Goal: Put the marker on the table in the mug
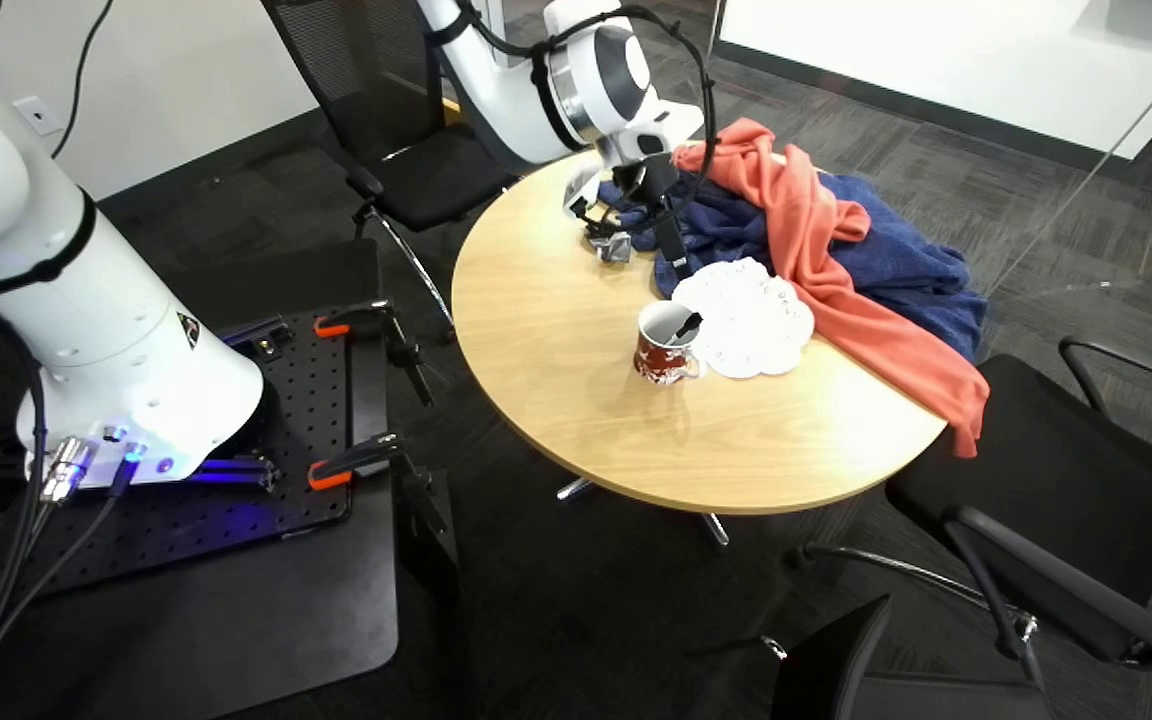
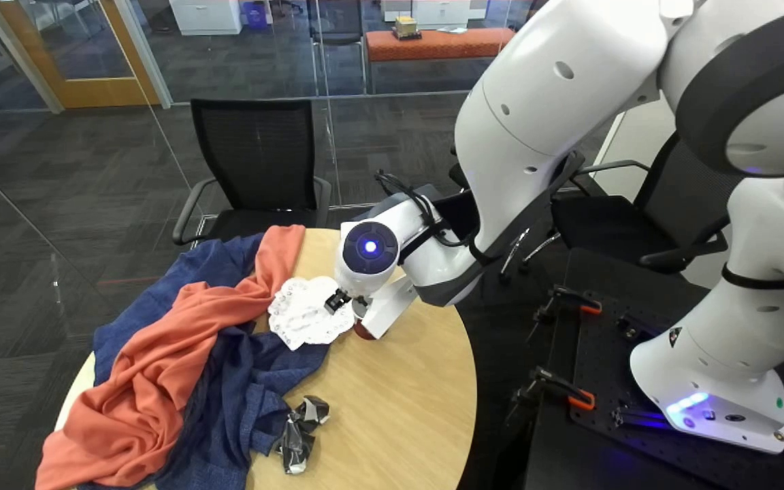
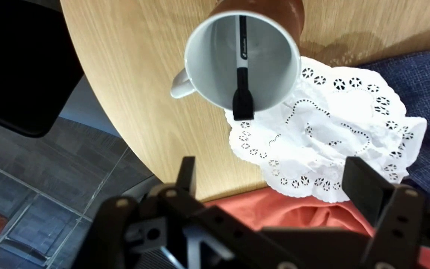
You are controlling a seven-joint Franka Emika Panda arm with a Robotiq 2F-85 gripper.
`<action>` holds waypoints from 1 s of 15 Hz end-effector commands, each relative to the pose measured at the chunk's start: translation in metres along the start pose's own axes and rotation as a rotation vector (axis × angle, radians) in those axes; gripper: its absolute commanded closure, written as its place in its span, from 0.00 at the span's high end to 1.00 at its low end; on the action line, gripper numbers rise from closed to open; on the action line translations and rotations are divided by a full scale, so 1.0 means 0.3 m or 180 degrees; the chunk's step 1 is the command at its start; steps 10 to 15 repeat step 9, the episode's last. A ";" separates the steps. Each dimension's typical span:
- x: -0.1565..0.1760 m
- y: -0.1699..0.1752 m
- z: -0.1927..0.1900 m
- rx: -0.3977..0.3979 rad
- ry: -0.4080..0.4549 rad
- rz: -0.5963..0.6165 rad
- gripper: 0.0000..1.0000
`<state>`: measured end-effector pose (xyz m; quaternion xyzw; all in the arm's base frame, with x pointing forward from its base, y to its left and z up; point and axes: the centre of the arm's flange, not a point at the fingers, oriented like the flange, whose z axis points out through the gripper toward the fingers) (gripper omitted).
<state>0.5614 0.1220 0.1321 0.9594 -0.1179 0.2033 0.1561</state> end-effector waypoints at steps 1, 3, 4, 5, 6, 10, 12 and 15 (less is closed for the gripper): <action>0.028 0.063 -0.120 0.0049 -0.0093 0.0076 1.00; 0.038 0.081 -0.148 0.0076 -0.0103 0.0095 1.00; 0.041 0.090 -0.160 0.0098 -0.0106 0.0081 1.00; 0.040 0.098 -0.169 0.0129 -0.0105 0.0063 1.00; 0.038 0.104 -0.177 0.0155 -0.0109 0.0050 1.00; 0.036 0.075 -0.130 0.0135 -0.0047 0.0068 1.00; 0.036 0.075 -0.130 0.0135 -0.0047 0.0068 1.00; 0.036 0.075 -0.130 0.0135 -0.0047 0.0068 1.00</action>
